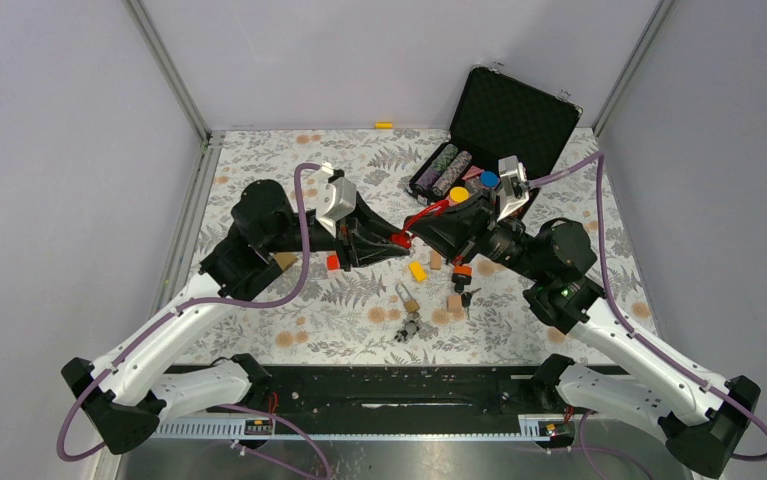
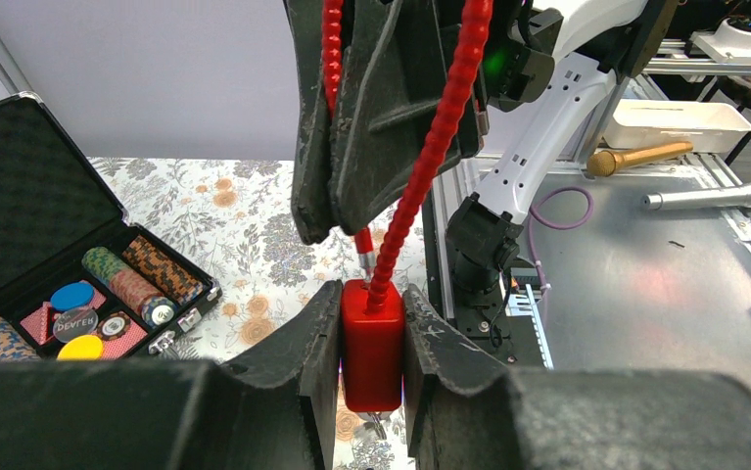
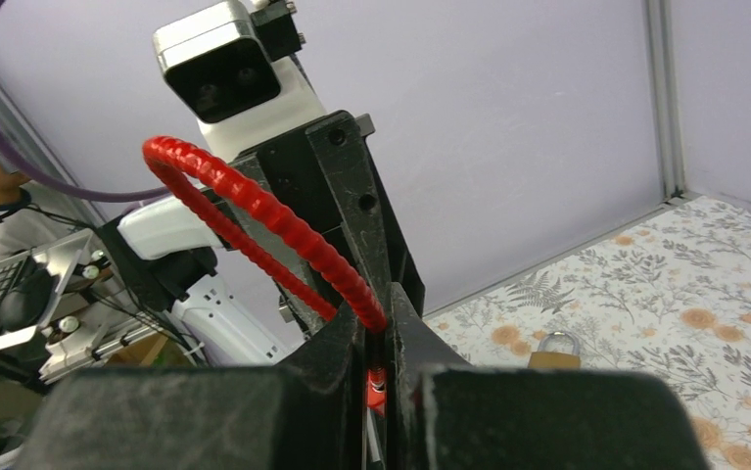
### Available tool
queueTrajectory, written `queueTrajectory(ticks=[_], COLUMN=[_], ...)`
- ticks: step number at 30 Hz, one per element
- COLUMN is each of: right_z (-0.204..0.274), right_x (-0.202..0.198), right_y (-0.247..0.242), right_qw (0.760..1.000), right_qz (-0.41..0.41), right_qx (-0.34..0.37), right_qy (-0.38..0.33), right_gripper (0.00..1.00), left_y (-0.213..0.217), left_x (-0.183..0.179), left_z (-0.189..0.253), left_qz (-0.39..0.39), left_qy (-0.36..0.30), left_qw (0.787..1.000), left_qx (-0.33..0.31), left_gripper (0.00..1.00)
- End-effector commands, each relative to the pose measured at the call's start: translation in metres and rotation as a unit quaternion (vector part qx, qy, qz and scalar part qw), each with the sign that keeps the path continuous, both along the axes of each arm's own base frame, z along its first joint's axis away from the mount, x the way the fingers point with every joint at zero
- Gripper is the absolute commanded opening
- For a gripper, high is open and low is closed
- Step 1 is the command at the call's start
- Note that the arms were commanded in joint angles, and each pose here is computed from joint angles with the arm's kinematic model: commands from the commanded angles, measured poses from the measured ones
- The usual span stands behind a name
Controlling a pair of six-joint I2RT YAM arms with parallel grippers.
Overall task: Lock with the key
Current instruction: Lock the lock.
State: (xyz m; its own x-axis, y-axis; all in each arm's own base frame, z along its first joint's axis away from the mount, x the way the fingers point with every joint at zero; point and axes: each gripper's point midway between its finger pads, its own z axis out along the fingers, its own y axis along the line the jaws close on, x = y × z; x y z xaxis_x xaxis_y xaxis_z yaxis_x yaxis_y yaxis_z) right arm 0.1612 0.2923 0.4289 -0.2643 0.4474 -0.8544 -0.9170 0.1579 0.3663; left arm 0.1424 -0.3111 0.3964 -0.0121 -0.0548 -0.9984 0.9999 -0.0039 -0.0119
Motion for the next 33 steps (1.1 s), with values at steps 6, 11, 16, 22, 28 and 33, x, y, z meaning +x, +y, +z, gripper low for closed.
queueTrajectory(ticks=[6, 11, 16, 22, 28, 33], right_z=[0.001, -0.011, -0.029, -0.051, -0.051, -0.027], right_x=[-0.005, -0.01, -0.007, -0.003, 0.007, 0.015], right_y=[0.007, 0.014, 0.023, 0.03, 0.028, 0.014], right_qw=[0.999, 0.997, 0.994, 0.991, 0.989, 0.988], right_qz=[-0.013, -0.002, -0.008, -0.006, -0.03, -0.073], right_qx=[-0.025, -0.054, -0.093, -0.127, -0.146, -0.131], right_qy=[-0.037, -0.051, -0.059, -0.044, -0.005, 0.029], right_gripper=[0.0, 0.0, 0.0, 0.0, 0.0, 0.14], left_y=[0.0, 0.002, 0.005, 0.007, 0.008, 0.014], left_x=[0.006, 0.022, 0.043, 0.046, 0.052, 0.056], left_z=[0.033, 0.042, 0.052, 0.063, 0.062, 0.044], left_qz=[0.022, 0.07, 0.129, 0.139, 0.157, 0.18], left_qy=[-0.023, -0.005, 0.027, 0.045, 0.065, 0.082], left_qw=[0.998, 0.995, 0.986, 0.981, 0.976, 0.973], left_qx=[-0.053, -0.073, -0.101, -0.129, -0.132, -0.12], left_gripper=[0.0, 0.0, 0.0, 0.0, 0.0, 0.0])
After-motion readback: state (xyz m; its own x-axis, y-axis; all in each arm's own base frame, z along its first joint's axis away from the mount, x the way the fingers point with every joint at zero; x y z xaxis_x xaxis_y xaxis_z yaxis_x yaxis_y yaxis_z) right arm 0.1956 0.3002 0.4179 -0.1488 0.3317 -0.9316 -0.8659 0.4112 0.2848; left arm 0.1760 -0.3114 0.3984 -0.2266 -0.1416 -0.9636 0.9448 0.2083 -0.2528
